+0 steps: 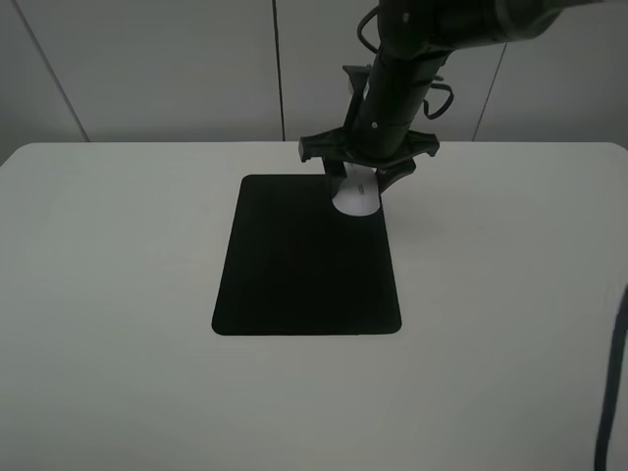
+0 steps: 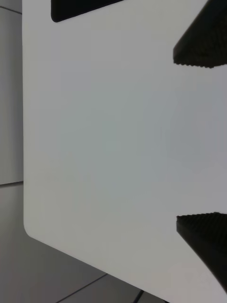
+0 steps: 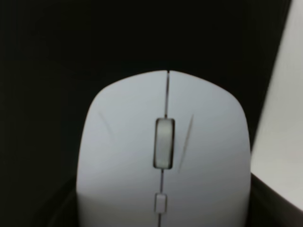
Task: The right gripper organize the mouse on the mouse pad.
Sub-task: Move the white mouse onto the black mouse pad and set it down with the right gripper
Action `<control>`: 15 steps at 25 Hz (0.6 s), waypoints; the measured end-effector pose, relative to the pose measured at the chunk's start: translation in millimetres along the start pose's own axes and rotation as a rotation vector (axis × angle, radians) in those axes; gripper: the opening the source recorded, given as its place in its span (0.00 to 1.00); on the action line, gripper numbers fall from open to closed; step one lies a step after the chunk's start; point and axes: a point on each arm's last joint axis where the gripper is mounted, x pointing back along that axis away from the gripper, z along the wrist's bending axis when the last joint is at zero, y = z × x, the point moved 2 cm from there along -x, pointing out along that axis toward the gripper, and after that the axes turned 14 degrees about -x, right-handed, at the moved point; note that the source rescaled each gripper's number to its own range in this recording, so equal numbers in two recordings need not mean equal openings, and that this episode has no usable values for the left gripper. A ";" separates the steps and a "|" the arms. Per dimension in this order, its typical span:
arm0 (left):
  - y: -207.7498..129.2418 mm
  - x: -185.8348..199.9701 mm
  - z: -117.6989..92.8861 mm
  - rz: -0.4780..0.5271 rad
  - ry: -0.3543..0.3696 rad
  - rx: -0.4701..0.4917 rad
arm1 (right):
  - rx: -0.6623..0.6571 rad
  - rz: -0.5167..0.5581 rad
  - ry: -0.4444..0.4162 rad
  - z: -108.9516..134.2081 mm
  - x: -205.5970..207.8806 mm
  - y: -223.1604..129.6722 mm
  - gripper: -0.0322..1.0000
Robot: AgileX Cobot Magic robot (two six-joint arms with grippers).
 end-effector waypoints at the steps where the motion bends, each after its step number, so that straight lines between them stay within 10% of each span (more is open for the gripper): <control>1: 0.0 0.0 0.0 0.000 0.000 0.000 | 0.000 0.002 0.001 4.1 -3.1 -0.4 0.03; 15: 0.0 0.0 0.0 0.000 0.000 0.000 | -0.037 0.031 -0.014 38.6 -43.5 6.5 0.03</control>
